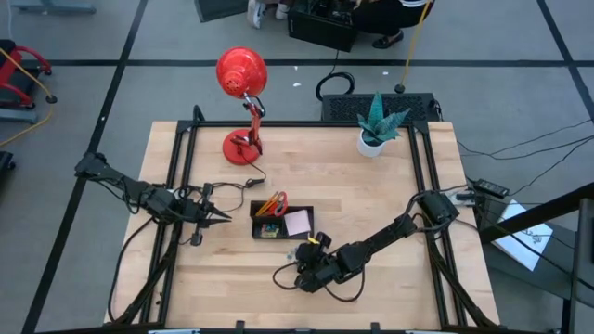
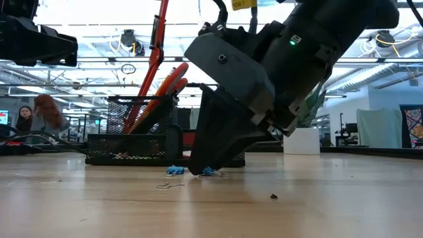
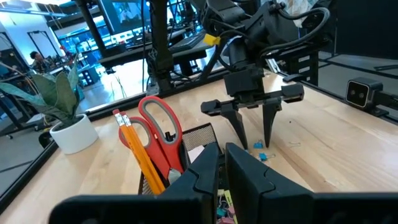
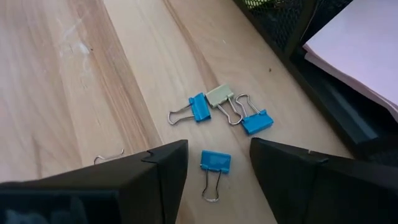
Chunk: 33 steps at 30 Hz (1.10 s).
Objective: Pick and place office supplies into organizer
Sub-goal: Put the blue binder clip into the desk organizer
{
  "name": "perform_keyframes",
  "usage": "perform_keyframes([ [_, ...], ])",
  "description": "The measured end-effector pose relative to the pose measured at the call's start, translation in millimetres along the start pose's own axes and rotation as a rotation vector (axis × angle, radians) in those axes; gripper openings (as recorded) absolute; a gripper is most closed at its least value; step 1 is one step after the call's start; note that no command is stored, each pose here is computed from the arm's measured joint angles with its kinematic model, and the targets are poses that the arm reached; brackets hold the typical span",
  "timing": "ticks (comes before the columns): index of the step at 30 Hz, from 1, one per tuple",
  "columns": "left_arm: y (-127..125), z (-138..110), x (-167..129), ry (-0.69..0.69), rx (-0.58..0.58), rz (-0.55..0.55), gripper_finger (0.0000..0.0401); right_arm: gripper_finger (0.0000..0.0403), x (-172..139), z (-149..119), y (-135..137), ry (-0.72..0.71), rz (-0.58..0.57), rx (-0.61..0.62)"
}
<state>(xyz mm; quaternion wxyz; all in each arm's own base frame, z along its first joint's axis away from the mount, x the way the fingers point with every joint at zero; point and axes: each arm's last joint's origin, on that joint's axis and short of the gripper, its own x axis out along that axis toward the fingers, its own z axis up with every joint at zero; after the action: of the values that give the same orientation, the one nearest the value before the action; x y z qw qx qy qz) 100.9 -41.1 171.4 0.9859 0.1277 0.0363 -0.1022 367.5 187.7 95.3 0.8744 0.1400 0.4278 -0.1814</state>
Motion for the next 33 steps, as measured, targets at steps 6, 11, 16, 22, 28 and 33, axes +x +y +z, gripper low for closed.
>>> perform_keyframes([
  [6, 0.0, 0.0, 0.0, 0.0, 0.0, 0.0, 0.0037, 0.0169, -0.2, -4.8, -3.1, 0.091, 0.007, -0.021],
  [11, 0.0, 0.1, 0.0, -0.001, -0.001, 0.0, 0.0037, 0.0169, -0.5, -6.4, -3.7, 0.117, 0.012, -0.031],
  [16, 0.0, 0.0, 0.0, 0.0, 0.0, 0.0, 0.0037, 0.0167, -0.3, -7.8, -5.3, 0.129, -0.003, -0.038],
  [22, 0.0, 0.0, 0.0, -0.001, 0.0, 0.0, 0.0037, 0.0132, 0.7, -6.3, -7.3, 0.131, -0.009, -0.034],
  [28, 0.0, 0.0, 0.0, -0.001, -0.002, 0.001, 0.0037, 0.0084, 1.8, -4.8, -9.2, 0.122, -0.021, -0.031],
  [33, 0.0, -0.1, 0.0, 0.0, -0.003, 0.0, 0.0037, 0.0064, 1.8, -4.3, -9.1, 0.113, -0.026, -0.031],
])
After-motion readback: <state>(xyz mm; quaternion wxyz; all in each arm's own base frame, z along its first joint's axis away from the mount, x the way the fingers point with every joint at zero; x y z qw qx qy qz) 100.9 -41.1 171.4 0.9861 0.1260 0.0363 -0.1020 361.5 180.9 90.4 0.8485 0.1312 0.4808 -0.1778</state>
